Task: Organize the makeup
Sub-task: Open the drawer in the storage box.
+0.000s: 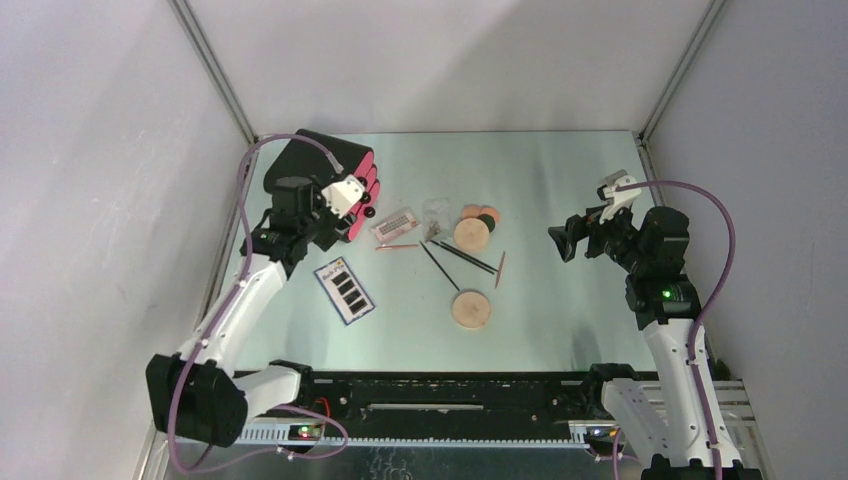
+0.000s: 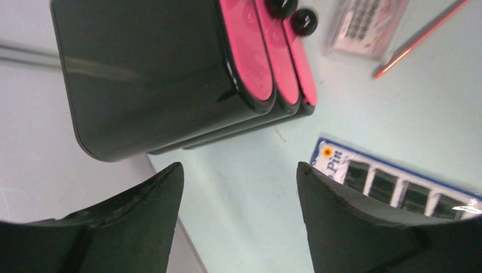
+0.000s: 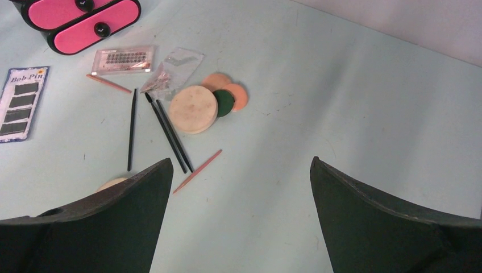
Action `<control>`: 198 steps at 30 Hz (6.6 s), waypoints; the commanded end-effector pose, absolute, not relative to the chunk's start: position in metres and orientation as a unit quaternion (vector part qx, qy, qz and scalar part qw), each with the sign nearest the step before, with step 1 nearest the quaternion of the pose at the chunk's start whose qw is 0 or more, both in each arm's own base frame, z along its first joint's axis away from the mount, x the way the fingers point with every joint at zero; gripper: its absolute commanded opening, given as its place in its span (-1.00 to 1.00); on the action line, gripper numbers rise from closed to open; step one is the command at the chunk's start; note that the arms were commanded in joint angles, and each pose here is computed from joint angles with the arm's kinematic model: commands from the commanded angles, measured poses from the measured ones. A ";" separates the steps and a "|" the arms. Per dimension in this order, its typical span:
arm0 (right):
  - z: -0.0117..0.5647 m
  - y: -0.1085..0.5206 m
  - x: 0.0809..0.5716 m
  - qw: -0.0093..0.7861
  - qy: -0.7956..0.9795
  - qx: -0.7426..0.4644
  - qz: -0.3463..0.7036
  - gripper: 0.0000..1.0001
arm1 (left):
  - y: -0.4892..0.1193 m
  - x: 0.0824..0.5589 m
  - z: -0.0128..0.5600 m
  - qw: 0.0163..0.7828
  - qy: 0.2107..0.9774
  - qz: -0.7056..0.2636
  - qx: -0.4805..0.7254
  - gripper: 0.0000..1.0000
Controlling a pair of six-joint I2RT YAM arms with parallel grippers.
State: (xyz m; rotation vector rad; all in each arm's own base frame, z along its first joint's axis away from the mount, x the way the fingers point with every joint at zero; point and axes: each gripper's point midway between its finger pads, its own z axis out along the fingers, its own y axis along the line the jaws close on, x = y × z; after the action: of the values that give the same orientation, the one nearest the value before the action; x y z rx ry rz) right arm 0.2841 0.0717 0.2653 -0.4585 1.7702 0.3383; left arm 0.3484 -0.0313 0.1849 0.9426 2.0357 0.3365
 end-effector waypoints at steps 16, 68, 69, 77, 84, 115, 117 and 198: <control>0.269 0.073 0.283 0.603 0.755 -0.213 0.146 1.00 | -0.076 0.436 0.225 0.448 0.796 0.193 0.360 0.93; 0.268 0.076 0.279 0.601 0.752 -0.224 0.156 1.00 | -0.106 0.401 0.204 0.342 0.735 0.356 0.465 0.37; 0.268 0.077 0.279 0.599 0.752 -0.224 0.157 1.00 | -0.106 0.402 0.202 0.336 0.735 0.362 0.465 0.36; 0.266 0.077 0.279 0.597 0.753 -0.225 0.158 1.00 | -0.095 0.402 0.190 0.307 0.732 0.401 0.457 0.30; 0.267 0.077 0.278 0.597 0.753 -0.226 0.161 1.00 | -0.097 0.410 0.184 0.307 0.720 0.419 0.459 0.23; 0.268 0.078 0.276 0.598 0.750 -0.231 0.165 1.00 | -0.083 0.420 0.159 0.275 0.708 0.460 0.459 -0.18; 0.267 0.078 0.275 0.597 0.750 -0.231 0.165 1.00 | -0.084 0.418 0.157 0.274 0.711 0.456 0.460 -0.27; 0.256 0.077 0.279 0.582 0.761 -0.236 0.163 1.00 | -0.183 0.340 0.175 0.385 0.794 0.201 0.426 -0.06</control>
State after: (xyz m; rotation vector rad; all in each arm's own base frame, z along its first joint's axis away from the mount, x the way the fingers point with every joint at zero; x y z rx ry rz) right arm 0.2781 0.0781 0.2565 -0.5398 1.7814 0.3877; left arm 0.3430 -0.1626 0.1541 1.1354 2.0423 0.6801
